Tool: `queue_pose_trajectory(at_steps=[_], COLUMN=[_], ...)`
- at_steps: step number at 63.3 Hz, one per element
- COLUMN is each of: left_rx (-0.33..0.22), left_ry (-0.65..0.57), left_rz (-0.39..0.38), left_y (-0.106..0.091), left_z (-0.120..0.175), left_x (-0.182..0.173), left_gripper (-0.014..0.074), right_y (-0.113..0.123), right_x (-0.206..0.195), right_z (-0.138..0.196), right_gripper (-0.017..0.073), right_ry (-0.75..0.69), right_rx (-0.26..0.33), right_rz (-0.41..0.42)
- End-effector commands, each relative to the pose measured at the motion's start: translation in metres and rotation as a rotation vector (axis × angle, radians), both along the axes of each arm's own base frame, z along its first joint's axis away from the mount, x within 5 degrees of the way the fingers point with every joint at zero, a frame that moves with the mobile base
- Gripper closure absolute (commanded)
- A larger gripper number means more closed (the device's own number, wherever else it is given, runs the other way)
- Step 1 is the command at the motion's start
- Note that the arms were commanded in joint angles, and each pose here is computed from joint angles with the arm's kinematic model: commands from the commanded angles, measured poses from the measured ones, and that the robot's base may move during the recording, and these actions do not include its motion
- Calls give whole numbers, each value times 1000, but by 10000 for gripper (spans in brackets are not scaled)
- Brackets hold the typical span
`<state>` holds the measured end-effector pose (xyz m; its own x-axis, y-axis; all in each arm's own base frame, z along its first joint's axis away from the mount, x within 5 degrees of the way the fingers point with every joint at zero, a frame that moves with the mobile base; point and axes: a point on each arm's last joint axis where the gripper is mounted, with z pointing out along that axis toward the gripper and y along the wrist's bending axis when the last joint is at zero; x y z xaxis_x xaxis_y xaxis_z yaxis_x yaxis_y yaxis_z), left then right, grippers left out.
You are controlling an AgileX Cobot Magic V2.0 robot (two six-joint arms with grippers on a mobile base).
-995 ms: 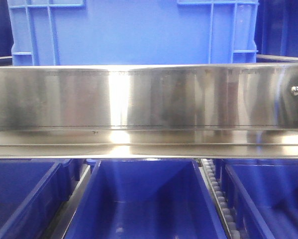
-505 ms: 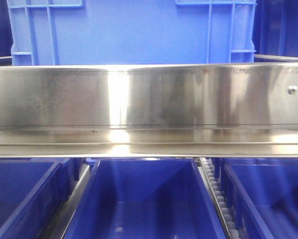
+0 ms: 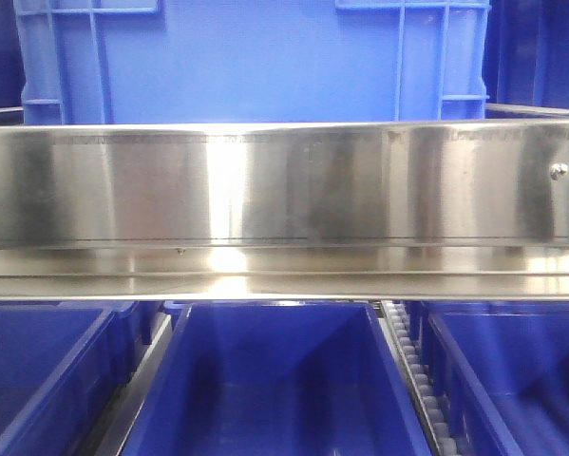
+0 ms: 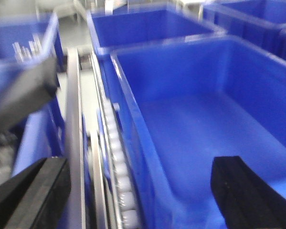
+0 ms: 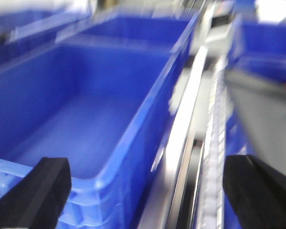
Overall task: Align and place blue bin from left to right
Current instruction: 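Close both grippers on the side walls of the blue bin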
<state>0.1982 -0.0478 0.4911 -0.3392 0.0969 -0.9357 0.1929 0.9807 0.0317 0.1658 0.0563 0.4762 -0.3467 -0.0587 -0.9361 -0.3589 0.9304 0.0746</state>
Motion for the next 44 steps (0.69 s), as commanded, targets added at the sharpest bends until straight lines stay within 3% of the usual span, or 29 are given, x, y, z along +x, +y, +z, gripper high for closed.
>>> queue_pose_trajectory(at_steps=[1,5,17,25,30,44], left_rx=[-24,-15,-14,-14,-10,6], left_ry=[60,110,226,259,280,325], left_rz=[11,19,83,114,117,115], left_y=[-7,-12,-22,-27,-31,-41], left_z=[11,13,10,2,-6,-35], left_x=[20,40,87,110,123,157], left_gripper=[99,99,99,99,99,99], right_y=[10,15,24,37,48,66], right_x=[25,43,88,115,131,171], right_z=[13,18,35,36,32,-1], right_gripper=[22,22,22,22,22,22], right_ry=[68,127,239,244,241,334], right_rx=[-41,-65,-65,-133,-162,-158], right_rz=[29,36,-32,-88,-104,-119])
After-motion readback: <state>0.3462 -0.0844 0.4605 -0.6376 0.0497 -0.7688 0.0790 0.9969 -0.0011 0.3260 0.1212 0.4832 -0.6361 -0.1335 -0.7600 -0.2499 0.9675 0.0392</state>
